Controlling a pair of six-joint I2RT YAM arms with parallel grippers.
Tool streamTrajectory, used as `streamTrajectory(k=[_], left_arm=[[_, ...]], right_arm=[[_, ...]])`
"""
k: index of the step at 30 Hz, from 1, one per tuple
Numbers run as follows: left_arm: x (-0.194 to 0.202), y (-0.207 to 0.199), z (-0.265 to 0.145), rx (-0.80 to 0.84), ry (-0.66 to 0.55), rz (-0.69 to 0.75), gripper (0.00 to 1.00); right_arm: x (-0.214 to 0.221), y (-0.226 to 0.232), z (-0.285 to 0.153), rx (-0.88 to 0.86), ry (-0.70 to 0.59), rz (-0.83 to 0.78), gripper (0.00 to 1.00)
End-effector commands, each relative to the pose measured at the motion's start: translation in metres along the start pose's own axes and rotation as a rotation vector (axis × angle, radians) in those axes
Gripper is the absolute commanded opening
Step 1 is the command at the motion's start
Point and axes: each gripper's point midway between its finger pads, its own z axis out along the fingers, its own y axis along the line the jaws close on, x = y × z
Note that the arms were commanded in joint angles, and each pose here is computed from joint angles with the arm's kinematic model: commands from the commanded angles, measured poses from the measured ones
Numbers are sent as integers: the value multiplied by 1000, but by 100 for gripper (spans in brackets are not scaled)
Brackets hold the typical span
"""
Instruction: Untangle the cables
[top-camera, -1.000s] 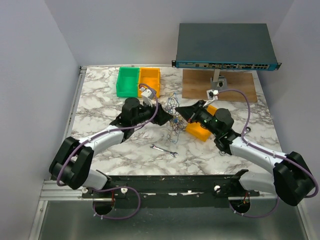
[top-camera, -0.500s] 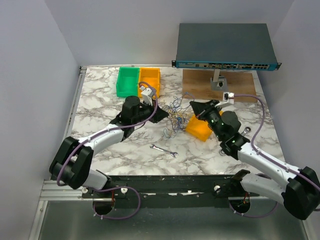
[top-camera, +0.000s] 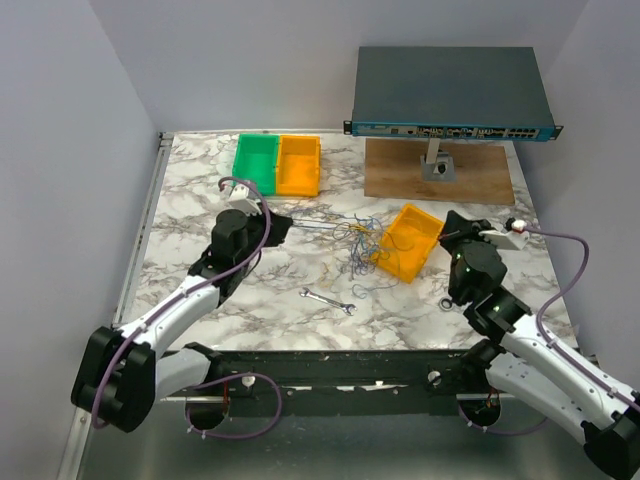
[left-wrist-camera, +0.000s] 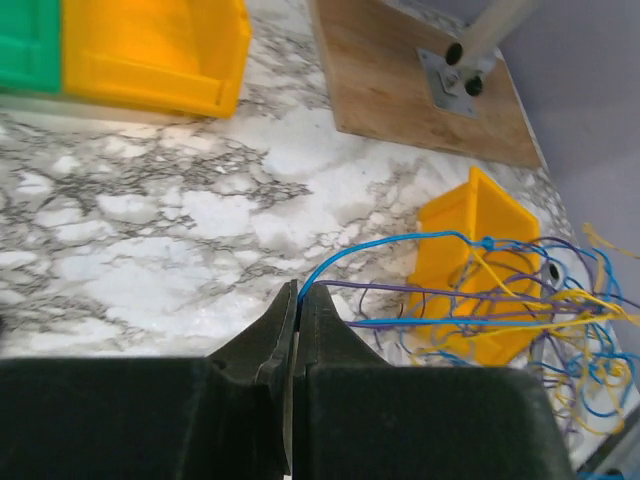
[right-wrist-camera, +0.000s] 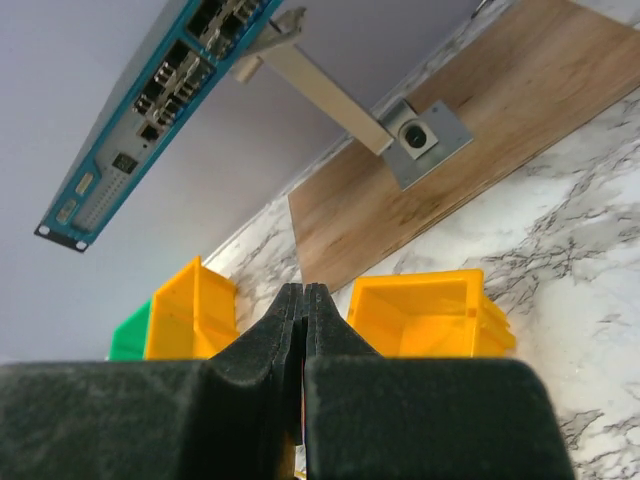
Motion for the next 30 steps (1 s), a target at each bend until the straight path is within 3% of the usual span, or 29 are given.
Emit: streamTrajectory(k=[1, 6, 8, 10, 13, 16, 18, 21, 25, 30], left_arm=[[-20, 74, -24, -387, -153, -34, 0], [-23, 64, -24, -334, -159, -27, 0], [-20, 29, -16, -135, -119, 48, 0], [-19, -17, -16, 118, -127, 116, 0], [-13, -48, -21, 257, -128, 181, 0], [-11, -63, -22, 327, -109, 214, 0], [-9, -71, -25, 377, -110, 224, 0], [-8, -75, -24, 394, -96, 224, 0], [-6, -71, -19, 367, -80, 213, 0], [-4, -39, -4, 175, -36, 170, 0]], right_arm=[[-29, -33, -2, 146, -118, -69, 1], [-5, 11, -3, -74, 47, -165, 1], [18, 52, -16, -325, 173, -256, 1], [45, 92, -41, -617, 289, -312, 11], [69, 120, -70, -846, 414, -298, 21], [87, 122, -75, -887, 486, -306, 57], [100, 120, -77, -904, 529, -323, 67], [122, 116, -78, -918, 611, -356, 70], [149, 101, -64, -804, 716, -409, 72], [157, 68, -40, -568, 719, -456, 88]])
